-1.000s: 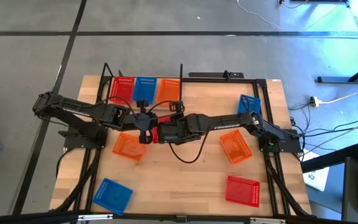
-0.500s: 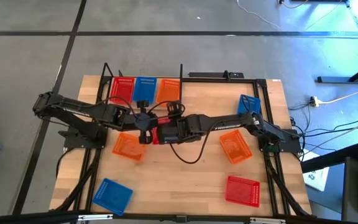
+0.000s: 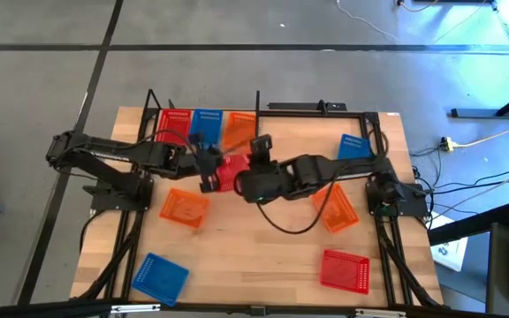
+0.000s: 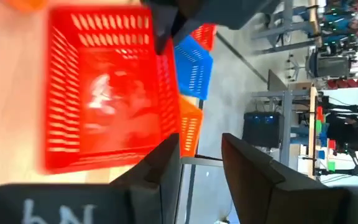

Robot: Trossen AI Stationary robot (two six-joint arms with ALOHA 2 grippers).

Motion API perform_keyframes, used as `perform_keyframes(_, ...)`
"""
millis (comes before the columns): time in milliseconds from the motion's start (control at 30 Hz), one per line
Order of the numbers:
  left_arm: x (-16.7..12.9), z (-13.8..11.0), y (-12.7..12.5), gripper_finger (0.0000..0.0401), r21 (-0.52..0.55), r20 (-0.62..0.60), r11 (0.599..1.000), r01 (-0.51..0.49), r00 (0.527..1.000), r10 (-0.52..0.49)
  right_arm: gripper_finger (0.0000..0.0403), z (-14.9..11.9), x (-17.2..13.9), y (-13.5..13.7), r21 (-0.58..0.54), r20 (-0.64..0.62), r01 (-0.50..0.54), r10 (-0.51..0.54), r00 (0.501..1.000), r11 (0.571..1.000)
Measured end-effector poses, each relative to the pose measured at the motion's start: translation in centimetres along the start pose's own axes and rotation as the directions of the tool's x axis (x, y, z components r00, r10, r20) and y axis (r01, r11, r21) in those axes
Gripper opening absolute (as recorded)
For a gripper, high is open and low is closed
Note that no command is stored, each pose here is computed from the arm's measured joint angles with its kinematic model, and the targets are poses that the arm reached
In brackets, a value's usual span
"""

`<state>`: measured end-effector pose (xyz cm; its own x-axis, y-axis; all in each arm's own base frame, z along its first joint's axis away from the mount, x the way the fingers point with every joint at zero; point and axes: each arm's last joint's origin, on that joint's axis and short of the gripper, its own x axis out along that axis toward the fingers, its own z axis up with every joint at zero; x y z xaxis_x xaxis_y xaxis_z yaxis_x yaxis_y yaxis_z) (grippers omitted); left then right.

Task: Stack baskets on shelf by color
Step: Stack the left red bin on the red bin on the shelf

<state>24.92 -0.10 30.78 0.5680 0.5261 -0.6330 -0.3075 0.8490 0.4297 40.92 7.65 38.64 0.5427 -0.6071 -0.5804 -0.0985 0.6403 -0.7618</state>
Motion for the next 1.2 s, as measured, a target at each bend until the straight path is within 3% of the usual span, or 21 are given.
perform_keyframes(133,-0.8,-0.1,2.2,0.0,-0.147,0.024,0.98,-0.131,0.99,0.136,0.0122,-0.9,-2.2,-2.0,0.06,0.049,0.018,-0.021,0.999,0.998)
perform_keyframes(233,-1.6,-0.5,4.2,0.0,-0.281,0.024,0.934,-0.223,0.971,0.239,0.0122,-1.6,-3.5,-3.2,0.09,0.076,0.026,-0.033,0.997,0.996)
perform_keyframes(400,-2.9,-1.6,7.9,0.0,-0.519,-0.01,0.782,-0.344,0.918,0.397,0.0122,-3.2,-5.5,-5.5,0.139,0.112,0.041,-0.057,0.992,0.989)
perform_keyframes(533,-3.2,-3.6,10.6,0.0,-0.639,-0.146,0.635,-0.434,0.879,0.454,0.0122,-4.6,-6.6,-7.3,0.182,0.122,0.057,-0.08,0.989,0.982)
perform_keyframes(700,-3.1,-6.7,12.4,0.0,-0.696,-0.379,0.479,-0.535,0.84,0.388,0.0122,-6.4,-7.8,-9.4,0.24,0.128,0.08,-0.113,0.985,0.967)
perform_keyframes(867,-2.8,-8.1,13.2,0.0,-0.682,-0.496,0.407,-0.608,0.793,0.353,0.0122,-7.5,-7.8,-10.7,0.269,0.143,0.049,-0.09,0.986,0.962)
perform_keyframes(967,-2.3,-8.3,13.6,0.0,-0.674,-0.526,0.384,-0.631,0.775,0.351,0.0122,-7.9,-7.4,-11.1,0.275,0.154,0.012,-0.056,0.987,0.961)
perform_keyframes(1200,-0.5,-8.9,14.0,0.0,-0.609,-0.625,0.409,-0.679,0.729,0.28,0.0122,-8.7,-6.3,-12.1,0.294,0.121,0.014,-0.052,0.991,0.956)
